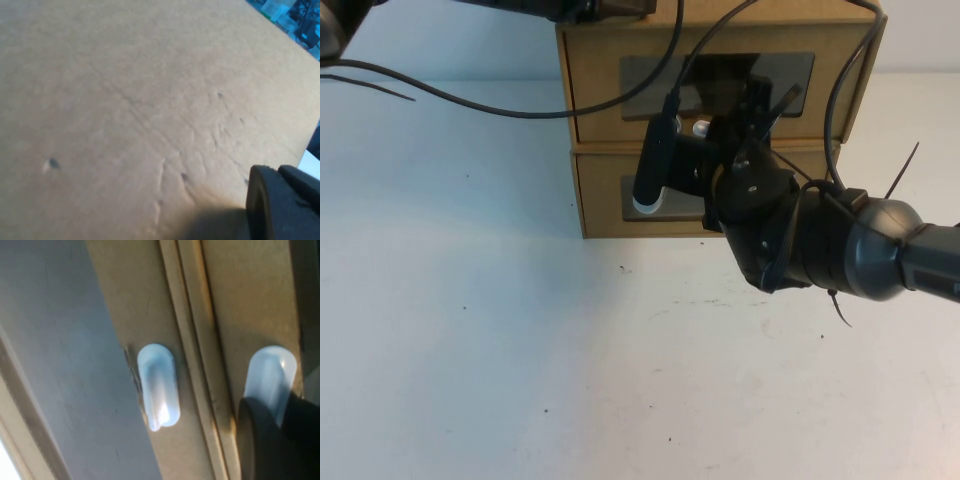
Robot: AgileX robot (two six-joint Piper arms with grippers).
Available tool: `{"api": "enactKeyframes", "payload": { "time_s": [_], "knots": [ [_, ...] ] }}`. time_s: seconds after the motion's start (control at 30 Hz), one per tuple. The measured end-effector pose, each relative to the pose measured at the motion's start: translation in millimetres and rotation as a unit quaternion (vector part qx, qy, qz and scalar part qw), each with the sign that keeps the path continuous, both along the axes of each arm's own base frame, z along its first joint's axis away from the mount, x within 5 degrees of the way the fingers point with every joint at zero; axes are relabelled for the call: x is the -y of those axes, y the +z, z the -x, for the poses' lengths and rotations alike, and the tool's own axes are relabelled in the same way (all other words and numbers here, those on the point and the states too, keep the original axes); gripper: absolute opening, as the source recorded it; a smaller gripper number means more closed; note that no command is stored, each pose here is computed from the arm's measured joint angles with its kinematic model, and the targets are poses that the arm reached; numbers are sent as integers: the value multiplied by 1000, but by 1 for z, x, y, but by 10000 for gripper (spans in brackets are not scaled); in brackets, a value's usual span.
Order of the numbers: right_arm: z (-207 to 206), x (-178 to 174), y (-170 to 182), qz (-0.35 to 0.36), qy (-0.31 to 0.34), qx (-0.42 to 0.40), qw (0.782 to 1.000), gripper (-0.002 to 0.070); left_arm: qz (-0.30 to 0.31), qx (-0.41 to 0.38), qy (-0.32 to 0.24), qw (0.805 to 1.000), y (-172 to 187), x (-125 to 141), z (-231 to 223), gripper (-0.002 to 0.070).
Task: Open the shoe box
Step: 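Pull the top drawer of the cardboard box fully open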
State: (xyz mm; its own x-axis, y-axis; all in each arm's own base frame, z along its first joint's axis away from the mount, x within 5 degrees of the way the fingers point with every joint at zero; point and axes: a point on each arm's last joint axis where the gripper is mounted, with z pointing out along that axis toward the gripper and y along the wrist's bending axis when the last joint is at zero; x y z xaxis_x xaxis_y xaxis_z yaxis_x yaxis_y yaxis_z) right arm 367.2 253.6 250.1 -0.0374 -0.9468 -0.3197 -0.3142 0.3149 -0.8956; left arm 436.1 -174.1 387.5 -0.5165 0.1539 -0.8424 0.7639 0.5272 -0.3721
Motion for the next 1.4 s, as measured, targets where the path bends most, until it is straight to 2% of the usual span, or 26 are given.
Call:
{"api": "enactKeyframes", "payload": {
  "time_s": [0.3, 0.77, 1.17, 1.4],
  "knots": [
    [-1, 0, 0, -3, 5, -2, 1000, 69, -25, 15, 9, 1000, -6, 17, 0, -6],
    [4, 1, 2, -39, -4, -27, 999, 67, -4, -16, 25, 1000, -19, 21, -11, -6],
    [54, -3, -6, -2, -4, -33, 999, 65, 0, -11, 43, 999, -21, 21, -16, -6],
    [91, 4, -13, -11, 5, -47, 999, 66, 2, -16, 47, 999, -22, 21, -17, -6]
  ]
}}
